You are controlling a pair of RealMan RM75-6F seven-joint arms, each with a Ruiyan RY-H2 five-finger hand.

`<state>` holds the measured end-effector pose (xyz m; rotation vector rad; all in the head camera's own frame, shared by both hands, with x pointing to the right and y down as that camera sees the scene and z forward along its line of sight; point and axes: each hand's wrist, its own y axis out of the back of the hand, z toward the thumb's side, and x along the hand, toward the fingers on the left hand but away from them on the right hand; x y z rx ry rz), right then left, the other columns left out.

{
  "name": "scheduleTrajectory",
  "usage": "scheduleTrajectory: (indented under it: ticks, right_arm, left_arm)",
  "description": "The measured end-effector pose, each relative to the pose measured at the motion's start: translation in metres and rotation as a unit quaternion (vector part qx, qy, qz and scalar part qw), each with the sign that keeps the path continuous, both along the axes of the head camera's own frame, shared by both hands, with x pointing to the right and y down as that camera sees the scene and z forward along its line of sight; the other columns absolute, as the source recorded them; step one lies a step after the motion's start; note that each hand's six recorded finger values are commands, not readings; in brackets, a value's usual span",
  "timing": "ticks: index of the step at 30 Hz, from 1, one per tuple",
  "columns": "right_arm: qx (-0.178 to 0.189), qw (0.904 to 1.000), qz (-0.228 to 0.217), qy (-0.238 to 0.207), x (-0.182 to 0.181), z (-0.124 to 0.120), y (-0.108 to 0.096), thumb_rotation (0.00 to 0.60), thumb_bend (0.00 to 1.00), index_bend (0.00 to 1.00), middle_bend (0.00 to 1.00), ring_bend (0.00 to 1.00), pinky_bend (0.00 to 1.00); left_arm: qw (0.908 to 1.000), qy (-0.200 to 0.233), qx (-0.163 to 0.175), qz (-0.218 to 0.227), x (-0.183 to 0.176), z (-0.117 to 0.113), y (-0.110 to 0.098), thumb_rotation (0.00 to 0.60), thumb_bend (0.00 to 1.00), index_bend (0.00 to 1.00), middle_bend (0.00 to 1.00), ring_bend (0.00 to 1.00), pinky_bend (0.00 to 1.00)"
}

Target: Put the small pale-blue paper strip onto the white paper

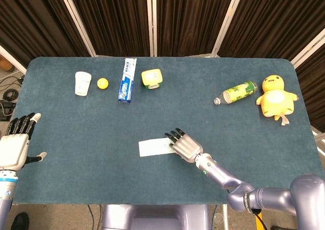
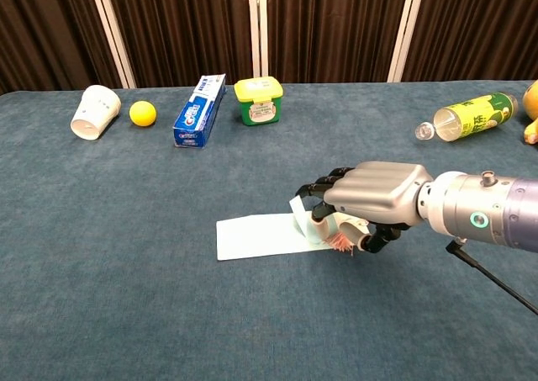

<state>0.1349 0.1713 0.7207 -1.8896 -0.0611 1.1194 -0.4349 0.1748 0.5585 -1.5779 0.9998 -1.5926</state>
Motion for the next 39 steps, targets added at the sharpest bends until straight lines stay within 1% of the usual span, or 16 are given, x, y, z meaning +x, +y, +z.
scheduleTrajectory:
  ticks: [4,10,16,19,22,23,25,27,29,30,32,35,39]
  right_arm:
    - [0.002,1.0000,0.003,-0.002,-0.001,0.000,-0.001,0.600,0.70,0.40,0.00,0.00,0.00]
    - [0.017,0.9993,0.017,-0.028,-0.007,-0.016,-0.012,0.600,0.70,0.39,0.00,0.00,0.00]
    - [0.043,0.9966,0.037,-0.060,-0.004,-0.047,-0.031,0.600,0.70,0.38,0.00,0.00,0.00]
    - [0.065,0.9935,0.059,-0.073,0.013,-0.068,-0.042,0.600,0.69,0.35,0.00,0.00,0.00]
    - [0.090,0.9884,0.091,-0.082,0.041,-0.091,-0.047,0.600,0.67,0.31,0.00,0.00,0.00]
    - [0.099,0.9859,0.106,-0.084,0.055,-0.099,-0.048,0.600,0.65,0.27,0.00,0.00,0.00]
    - [0.109,0.9819,0.130,-0.084,0.077,-0.110,-0.047,0.600,0.52,0.17,0.00,0.00,0.00]
    - [0.116,0.9765,0.161,-0.085,0.102,-0.119,-0.042,0.600,0.24,0.04,0.00,0.00,0.00]
    - [0.117,0.9709,0.190,-0.087,0.122,-0.125,-0.035,0.600,0.07,0.00,0.00,0.00,0.00]
    - [0.117,0.9667,0.210,-0.087,0.136,-0.128,-0.030,0.600,0.02,0.00,0.00,0.00,0.00]
    - [0.114,0.9596,0.242,-0.087,0.157,-0.132,-0.020,0.600,0.00,0.00,0.00,0.00,0.00]
    - [0.113,0.9481,0.286,-0.080,0.188,-0.139,-0.002,0.600,0.00,0.00,0.00,0.00,0.00]
    - [0.123,0.9363,0.323,-0.065,0.220,-0.148,0.023,0.600,0.00,0.00,0.00,0.00,0.00]
  left_arm:
    - [1.0000,0.000,0.000,0.000,0.000,0.000,0.000,0.600,0.00,0.00,0.00,0.00,0.00]
    - [1.0000,0.001,0.001,0.000,0.000,-0.001,0.000,0.600,0.00,0.00,0.00,0.00,0.00]
    - [1.0000,0.000,0.002,0.000,-0.001,-0.002,0.001,0.600,0.00,0.00,0.00,0.00,0.00]
    - [1.0000,0.000,0.001,0.000,-0.002,-0.003,0.003,0.600,0.00,0.00,0.00,0.00,0.00]
    - [1.0000,0.000,0.002,-0.001,-0.003,-0.004,0.006,0.600,0.00,0.00,0.00,0.00,0.00]
    - [1.0000,-0.001,0.002,0.000,-0.004,-0.004,0.007,0.600,0.00,0.00,0.00,0.00,0.00]
    - [1.0000,0.000,0.003,-0.001,-0.005,-0.005,0.008,0.600,0.00,0.00,0.00,0.00,0.00]
    - [1.0000,0.000,0.004,-0.001,-0.005,-0.006,0.011,0.600,0.00,0.00,0.00,0.00,0.00]
    - [1.0000,-0.001,0.004,-0.001,-0.007,-0.007,0.015,0.600,0.00,0.00,0.00,0.00,0.00]
    - [1.0000,-0.002,0.004,-0.001,-0.007,-0.007,0.016,0.600,0.00,0.00,0.00,0.00,0.00]
    - [1.0000,-0.003,0.005,-0.003,-0.009,-0.008,0.020,0.600,0.00,0.00,0.00,0.00,0.00]
    - [0.9999,-0.005,0.009,-0.004,-0.012,-0.010,0.027,0.600,0.00,0.00,0.00,0.00,0.00]
    - [0.9999,-0.006,0.013,-0.007,-0.018,-0.013,0.037,0.600,0.00,0.00,0.00,0.00,0.00]
